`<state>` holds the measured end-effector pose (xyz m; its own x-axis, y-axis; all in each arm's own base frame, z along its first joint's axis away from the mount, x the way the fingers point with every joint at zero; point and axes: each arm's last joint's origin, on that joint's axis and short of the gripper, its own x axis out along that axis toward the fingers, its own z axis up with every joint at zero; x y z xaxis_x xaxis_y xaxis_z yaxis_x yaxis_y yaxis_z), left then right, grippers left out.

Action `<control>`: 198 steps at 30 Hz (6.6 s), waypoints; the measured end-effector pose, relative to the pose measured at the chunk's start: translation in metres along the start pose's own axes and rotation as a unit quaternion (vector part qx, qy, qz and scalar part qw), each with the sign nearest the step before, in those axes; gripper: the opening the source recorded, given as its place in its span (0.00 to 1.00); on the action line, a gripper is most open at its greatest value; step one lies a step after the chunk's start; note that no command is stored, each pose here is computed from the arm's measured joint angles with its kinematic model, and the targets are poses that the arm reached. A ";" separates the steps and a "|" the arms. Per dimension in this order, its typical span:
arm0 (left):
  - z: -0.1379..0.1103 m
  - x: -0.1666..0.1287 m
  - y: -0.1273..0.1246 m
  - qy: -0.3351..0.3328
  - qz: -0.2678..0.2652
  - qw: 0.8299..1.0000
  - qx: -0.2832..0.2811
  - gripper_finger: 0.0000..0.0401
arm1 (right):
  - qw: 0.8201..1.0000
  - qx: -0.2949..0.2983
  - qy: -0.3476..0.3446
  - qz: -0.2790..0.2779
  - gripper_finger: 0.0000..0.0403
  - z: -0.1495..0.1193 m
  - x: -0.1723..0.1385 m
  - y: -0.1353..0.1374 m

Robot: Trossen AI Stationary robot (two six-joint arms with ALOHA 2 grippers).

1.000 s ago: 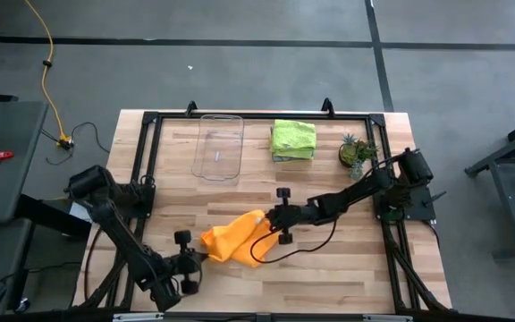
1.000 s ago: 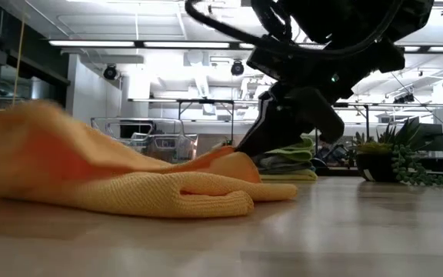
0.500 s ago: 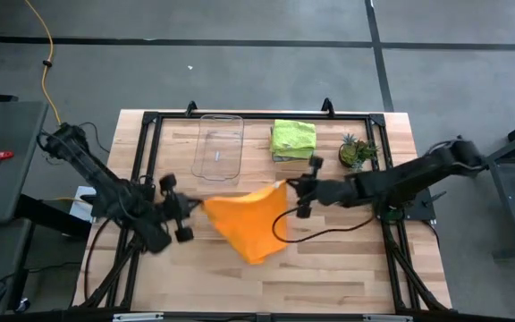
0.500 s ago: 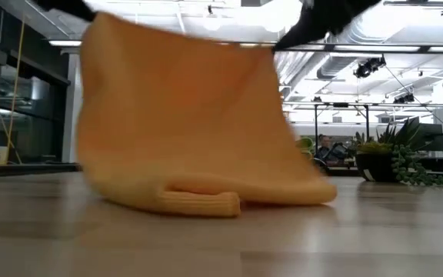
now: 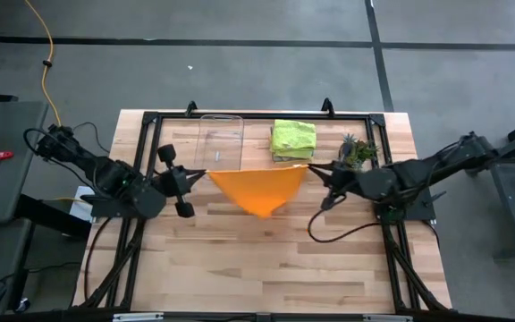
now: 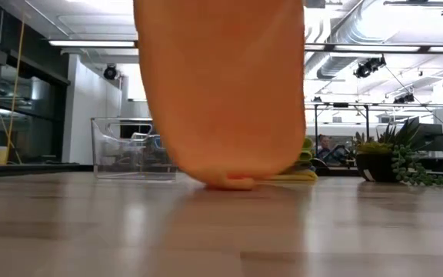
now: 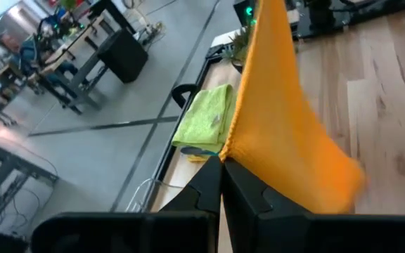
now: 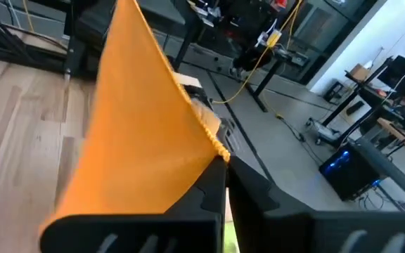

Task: Fold microfiber towels
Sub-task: Fold the orange microfiber cloth

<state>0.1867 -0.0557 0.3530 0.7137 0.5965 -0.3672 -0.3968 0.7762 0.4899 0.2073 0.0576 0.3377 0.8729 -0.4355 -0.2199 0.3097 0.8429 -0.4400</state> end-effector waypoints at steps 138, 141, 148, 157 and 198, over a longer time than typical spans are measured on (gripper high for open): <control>0.052 -0.048 0.001 -0.115 0.191 0.965 -0.136 0.00 | 0.998 0.062 -0.011 -0.014 0.58 0.042 0.241 0.254; 0.052 -0.048 0.001 -0.115 0.191 0.965 -0.137 0.00 | 0.996 0.084 -0.019 -0.002 0.58 0.043 0.242 0.255; 0.052 -0.048 0.001 -0.115 0.191 0.965 -0.138 0.00 | 0.993 0.114 -0.039 0.007 0.58 0.046 0.244 0.254; 0.052 -0.048 0.001 -0.117 0.190 0.964 -0.145 0.00 | 0.987 0.158 -0.042 0.003 0.52 0.045 0.251 0.247; 0.053 -0.034 0.010 -0.114 0.219 0.944 -0.218 0.00 | 0.971 0.225 -0.043 0.064 0.26 0.040 0.274 0.226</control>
<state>0.1889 -0.0788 0.4120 0.5119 0.8591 -0.0001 -0.8474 0.5049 0.1643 0.5316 0.1412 0.2127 0.9372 -0.3070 -0.1654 0.3138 0.9493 0.0162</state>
